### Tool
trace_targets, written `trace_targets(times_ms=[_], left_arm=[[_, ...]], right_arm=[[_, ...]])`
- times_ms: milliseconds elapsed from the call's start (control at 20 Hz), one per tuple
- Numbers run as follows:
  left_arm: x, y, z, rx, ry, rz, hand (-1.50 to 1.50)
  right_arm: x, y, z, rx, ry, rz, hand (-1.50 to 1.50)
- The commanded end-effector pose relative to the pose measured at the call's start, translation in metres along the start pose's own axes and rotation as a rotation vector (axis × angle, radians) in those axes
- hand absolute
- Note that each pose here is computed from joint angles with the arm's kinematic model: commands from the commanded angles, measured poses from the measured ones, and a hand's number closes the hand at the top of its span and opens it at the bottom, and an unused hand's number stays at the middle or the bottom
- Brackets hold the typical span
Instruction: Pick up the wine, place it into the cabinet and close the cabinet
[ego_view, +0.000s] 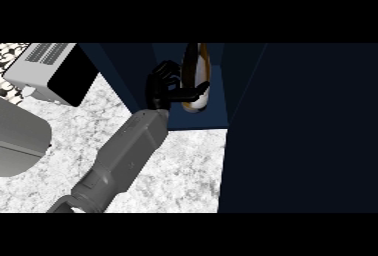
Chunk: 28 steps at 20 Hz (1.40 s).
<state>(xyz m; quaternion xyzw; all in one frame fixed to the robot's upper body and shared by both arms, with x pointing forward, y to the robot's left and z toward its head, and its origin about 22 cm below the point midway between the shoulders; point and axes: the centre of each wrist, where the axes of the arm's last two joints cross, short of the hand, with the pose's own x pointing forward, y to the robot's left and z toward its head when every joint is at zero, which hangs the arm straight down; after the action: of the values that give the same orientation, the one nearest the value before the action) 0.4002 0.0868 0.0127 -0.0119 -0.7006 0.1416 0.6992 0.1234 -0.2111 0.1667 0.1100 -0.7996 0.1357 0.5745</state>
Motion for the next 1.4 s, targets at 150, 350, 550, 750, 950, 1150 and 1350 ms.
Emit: trace_targets(times_ms=[150, 350, 550, 750, 950, 1150, 1350], left_arm=[[0.040, -0.019, -0.025, 0.038, -0.082, -0.089, 1.50], [0.035, 0.003, -0.035, 0.125, -0.125, -0.219, 1.50], [0.048, 0.000, -0.043, 0.165, -0.152, -0.345, -1.50], [0.033, 0.005, -0.038, 0.163, -0.137, -0.401, -1.50], [0.024, 0.029, -0.040, 0.174, -0.113, -0.418, -1.50], [0.027, 0.041, -0.044, 0.211, -0.132, -0.443, -1.50], [0.040, 0.033, -0.050, 0.193, -0.129, -0.437, -1.50]], right_arm=[[0.037, 0.007, 0.016, 0.030, -0.059, -0.064, -1.50], [0.030, 0.008, 0.013, 0.054, -0.084, -0.091, -1.50], [0.017, 0.002, 0.015, 0.062, -0.055, -0.082, -1.50], [0.028, 0.008, 0.016, 0.064, -0.060, -0.077, -1.50], [0.028, 0.011, 0.017, 0.063, -0.086, -0.088, -1.50], [0.025, 0.007, 0.013, 0.058, -0.059, -0.088, -1.50], [0.021, 0.010, 0.015, 0.062, -0.067, -0.083, -1.50]])
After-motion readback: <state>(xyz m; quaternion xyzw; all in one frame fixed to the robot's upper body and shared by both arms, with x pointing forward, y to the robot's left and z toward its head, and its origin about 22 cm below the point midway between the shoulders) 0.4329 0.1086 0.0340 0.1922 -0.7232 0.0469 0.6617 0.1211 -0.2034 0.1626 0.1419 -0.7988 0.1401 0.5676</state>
